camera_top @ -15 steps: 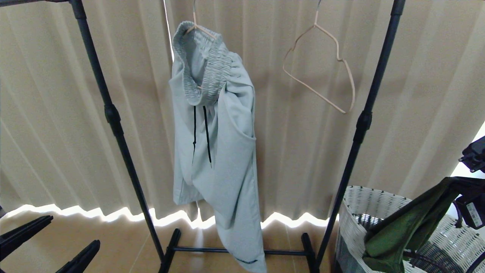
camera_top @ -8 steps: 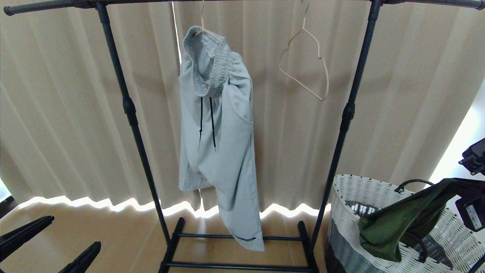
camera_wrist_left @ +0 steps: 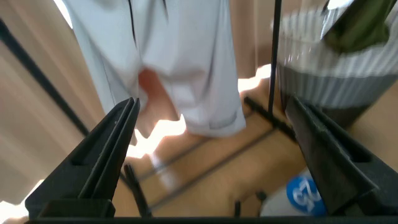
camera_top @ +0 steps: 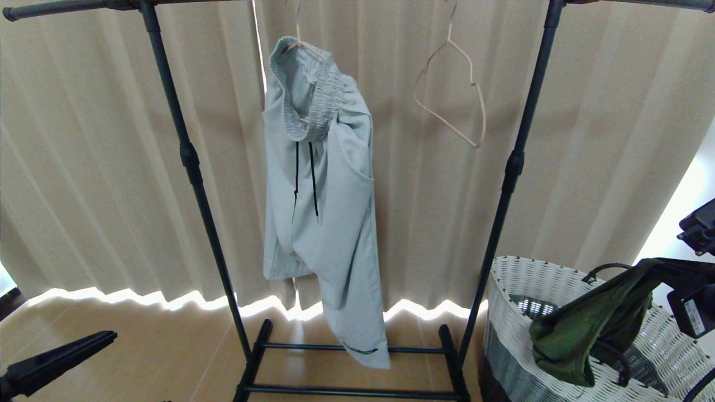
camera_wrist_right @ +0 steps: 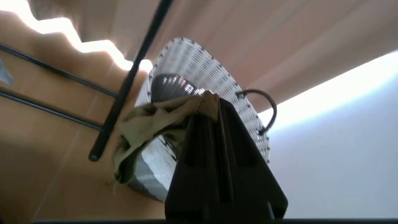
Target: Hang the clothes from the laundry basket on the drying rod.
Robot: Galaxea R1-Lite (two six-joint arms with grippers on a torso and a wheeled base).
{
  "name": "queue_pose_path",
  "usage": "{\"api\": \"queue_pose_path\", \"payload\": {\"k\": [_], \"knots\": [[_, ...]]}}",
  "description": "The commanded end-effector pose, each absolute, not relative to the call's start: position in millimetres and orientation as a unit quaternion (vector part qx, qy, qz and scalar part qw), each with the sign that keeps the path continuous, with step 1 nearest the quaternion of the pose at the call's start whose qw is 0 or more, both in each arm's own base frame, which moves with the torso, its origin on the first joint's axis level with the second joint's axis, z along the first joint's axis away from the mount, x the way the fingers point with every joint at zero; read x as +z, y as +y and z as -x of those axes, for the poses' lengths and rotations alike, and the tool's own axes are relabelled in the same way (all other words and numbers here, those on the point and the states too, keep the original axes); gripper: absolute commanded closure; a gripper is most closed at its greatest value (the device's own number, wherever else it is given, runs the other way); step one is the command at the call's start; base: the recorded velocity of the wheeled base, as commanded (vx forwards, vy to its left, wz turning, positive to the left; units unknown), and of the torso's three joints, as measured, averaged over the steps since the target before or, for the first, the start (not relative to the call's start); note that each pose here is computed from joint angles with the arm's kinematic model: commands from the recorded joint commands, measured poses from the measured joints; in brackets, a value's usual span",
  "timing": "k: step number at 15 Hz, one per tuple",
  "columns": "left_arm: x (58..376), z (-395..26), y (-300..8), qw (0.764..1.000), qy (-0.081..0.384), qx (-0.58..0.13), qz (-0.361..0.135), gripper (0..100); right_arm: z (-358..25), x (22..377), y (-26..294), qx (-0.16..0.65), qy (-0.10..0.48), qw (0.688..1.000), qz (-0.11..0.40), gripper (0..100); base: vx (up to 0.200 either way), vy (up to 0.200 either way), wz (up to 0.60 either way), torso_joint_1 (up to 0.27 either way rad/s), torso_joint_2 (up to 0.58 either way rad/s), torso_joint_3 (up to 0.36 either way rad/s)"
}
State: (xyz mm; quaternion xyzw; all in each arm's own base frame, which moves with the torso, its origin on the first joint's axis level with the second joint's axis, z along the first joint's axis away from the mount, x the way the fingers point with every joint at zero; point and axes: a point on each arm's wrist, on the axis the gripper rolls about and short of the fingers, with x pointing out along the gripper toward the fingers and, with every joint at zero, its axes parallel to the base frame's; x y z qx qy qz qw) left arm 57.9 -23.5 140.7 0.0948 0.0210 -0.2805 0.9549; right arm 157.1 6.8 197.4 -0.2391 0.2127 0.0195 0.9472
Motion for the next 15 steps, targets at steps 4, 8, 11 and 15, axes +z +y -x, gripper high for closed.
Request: {"api": "queue_pose_path", "payload": {"k": [4,8,11,15], "knots": [[161,-81,-31,0.952,0.023,-0.286,-0.111,0,-161,210,21,0.060,0.181,0.954,0.231,100,0.000,0.000,0.00,0.000,0.00,0.000],[175,-112,-41,0.950,0.044,-0.288,-0.111,0,-166,228,46,0.113,0.148,0.967,0.173,100,0.000,0.000,0.00,0.000,0.00,0.000],[179,-124,-57,0.935,0.053,-0.332,-0.113,0,-170,240,59,0.139,0.130,0.971,0.143,100,0.000,0.000,0.00,0.000,0.00,0.000],[183,-160,-125,0.898,0.084,-0.412,-0.130,0,-176,259,87,0.189,0.111,0.972,0.083,100,0.000,0.000,0.00,0.000,0.00,0.000]]}}
